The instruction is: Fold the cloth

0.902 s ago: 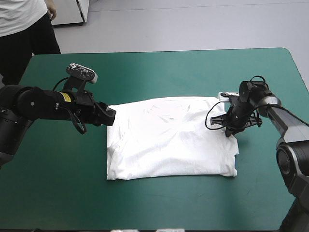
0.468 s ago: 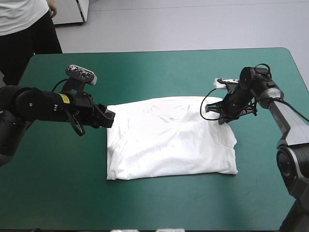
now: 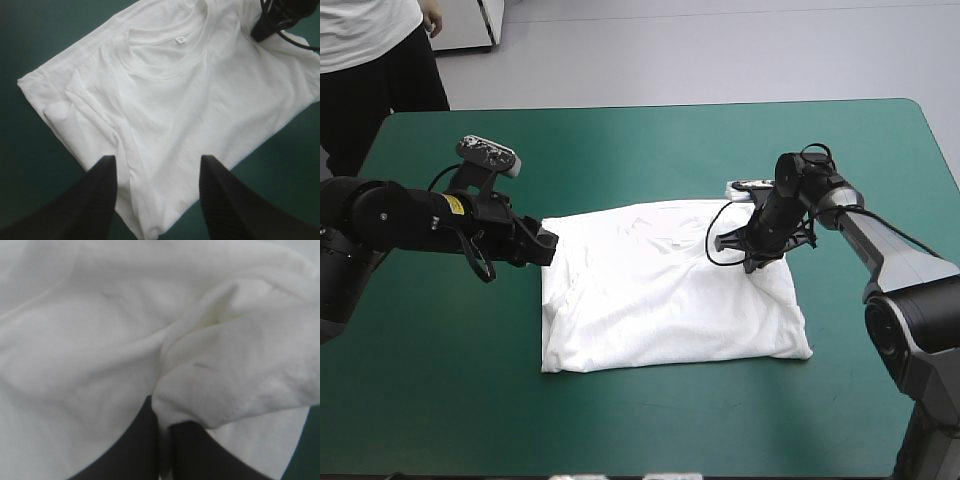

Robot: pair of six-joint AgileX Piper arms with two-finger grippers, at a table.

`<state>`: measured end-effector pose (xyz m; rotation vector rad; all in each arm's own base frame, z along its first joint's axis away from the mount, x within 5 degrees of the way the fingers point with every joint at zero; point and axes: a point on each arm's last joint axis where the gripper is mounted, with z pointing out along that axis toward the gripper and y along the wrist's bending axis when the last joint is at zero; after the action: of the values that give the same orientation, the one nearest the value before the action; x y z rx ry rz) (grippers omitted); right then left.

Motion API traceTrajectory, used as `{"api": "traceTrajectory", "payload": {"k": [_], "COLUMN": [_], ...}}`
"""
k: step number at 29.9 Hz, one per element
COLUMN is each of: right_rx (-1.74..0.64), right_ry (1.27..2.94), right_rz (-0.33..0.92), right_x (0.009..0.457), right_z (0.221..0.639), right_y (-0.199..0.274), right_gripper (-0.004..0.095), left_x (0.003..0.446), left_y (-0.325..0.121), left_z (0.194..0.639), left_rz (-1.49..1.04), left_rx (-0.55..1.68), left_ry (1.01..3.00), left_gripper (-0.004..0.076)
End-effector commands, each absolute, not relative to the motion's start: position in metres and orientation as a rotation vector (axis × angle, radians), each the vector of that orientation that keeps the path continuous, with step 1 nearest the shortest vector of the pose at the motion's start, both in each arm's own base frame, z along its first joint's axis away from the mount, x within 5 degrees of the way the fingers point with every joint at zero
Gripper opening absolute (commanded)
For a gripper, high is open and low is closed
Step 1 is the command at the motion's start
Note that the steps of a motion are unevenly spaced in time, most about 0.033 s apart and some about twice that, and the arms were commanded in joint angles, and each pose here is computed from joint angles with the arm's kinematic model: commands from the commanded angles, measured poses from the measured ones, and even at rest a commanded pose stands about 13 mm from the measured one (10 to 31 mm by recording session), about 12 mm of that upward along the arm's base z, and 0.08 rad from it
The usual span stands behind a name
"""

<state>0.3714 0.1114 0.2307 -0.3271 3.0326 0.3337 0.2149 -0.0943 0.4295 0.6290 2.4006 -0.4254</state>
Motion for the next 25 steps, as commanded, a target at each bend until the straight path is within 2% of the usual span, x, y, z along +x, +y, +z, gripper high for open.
{"api": "traceTrajectory", "payload": {"k": [1, 4, 11, 13, 16, 25], "right_rx": [-0.347, -0.388, -0.409, -0.403, -0.408, -0.356], "right_ry": [2.958, 2.965, 2.984, 2.948, 2.879, 2.655], "right_rz": [0.34, 0.342, 0.339, 0.335, 0.318, 0.105], "right_x": [0.373, 0.373, 0.369, 0.367, 0.361, 0.315], "right_z": [0.251, 0.249, 0.266, 0.278, 0.302, 0.382], "right_y": [0.111, 0.111, 0.111, 0.11, 0.107, 0.08], "right_gripper": [-0.0007, 0.0072, 0.0493, 0.0556, 0.0575, 0.0575], "left_x": [0.206, 0.206, 0.204, 0.204, 0.2, 0.172], "left_y": [-0.095, -0.095, -0.095, -0.095, -0.093, -0.067], "left_z": [0.45, 0.453, 0.452, 0.452, 0.452, 0.457], "left_rz": [-0.458, -0.457, -0.454, -0.455, -0.442, -0.236], "left_rx": [0.617, 0.618, 0.625, 0.629, 0.641, 0.555], "left_ry": [2.295, 2.289, 2.297, 2.304, 2.324, 2.338], "left_gripper": [0.0377, 0.0377, 0.0377, 0.0377, 0.0377, 0.0377]}}
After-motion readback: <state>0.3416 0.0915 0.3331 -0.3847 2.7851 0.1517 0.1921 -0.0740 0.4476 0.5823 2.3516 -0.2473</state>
